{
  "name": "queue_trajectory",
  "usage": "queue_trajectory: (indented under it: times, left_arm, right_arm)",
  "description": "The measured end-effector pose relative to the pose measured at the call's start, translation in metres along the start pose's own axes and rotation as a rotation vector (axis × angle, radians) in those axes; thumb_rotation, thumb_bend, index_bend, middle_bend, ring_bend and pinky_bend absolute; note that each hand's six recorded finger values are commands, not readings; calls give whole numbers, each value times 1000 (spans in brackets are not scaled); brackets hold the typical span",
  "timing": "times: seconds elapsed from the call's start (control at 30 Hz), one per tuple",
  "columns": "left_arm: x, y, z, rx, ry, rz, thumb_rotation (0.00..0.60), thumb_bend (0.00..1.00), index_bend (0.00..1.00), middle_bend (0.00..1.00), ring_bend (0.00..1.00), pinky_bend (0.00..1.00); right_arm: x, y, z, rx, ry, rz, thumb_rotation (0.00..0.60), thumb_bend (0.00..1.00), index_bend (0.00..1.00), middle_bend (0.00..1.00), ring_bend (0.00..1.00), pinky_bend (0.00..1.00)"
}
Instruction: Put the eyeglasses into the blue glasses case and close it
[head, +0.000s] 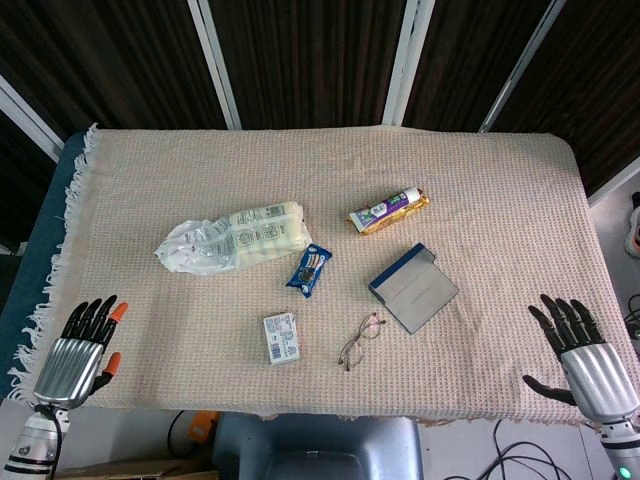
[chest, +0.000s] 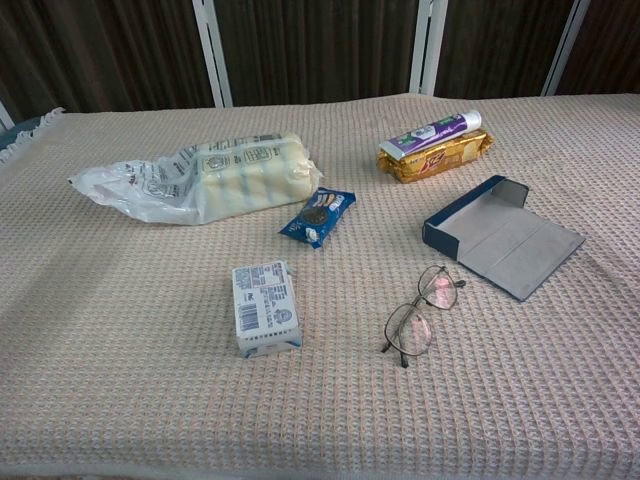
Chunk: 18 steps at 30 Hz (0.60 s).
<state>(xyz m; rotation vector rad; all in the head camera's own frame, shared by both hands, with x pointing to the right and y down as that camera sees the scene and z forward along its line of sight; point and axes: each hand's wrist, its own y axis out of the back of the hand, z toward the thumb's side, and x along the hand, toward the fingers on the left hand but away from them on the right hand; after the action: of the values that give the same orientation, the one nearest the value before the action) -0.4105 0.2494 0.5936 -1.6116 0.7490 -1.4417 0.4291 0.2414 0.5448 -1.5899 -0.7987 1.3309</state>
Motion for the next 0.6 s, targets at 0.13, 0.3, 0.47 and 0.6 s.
queue_trajectory:
  times: [0.13, 0.3, 0.47, 0.6]
  left_arm:
    - [1, -1, -1, -3, 2, -6, 600, 416, 0, 0, 23, 92]
    - [3, 0, -3, -10, 9, -7, 600, 415, 0, 0, 22, 92]
    - [5, -2, -9, -7, 32, -18, 600, 415, 0, 0, 23, 93]
    - [7, -1, -12, -5, 46, -16, 600, 415, 0, 0, 23, 92]
  right_arm:
    - [-2, -2, 2, 2, 11, 5, 600, 227, 184, 0, 0, 0]
    - [-16, -7, 12, 14, 71, -2, 600, 227, 253, 0, 0, 0]
    - [-49, -16, 33, 96, 210, -9, 600, 228, 348, 0, 0, 0]
    - [-90, -33, 64, 277, 365, -6, 600, 227, 422, 0, 0, 0]
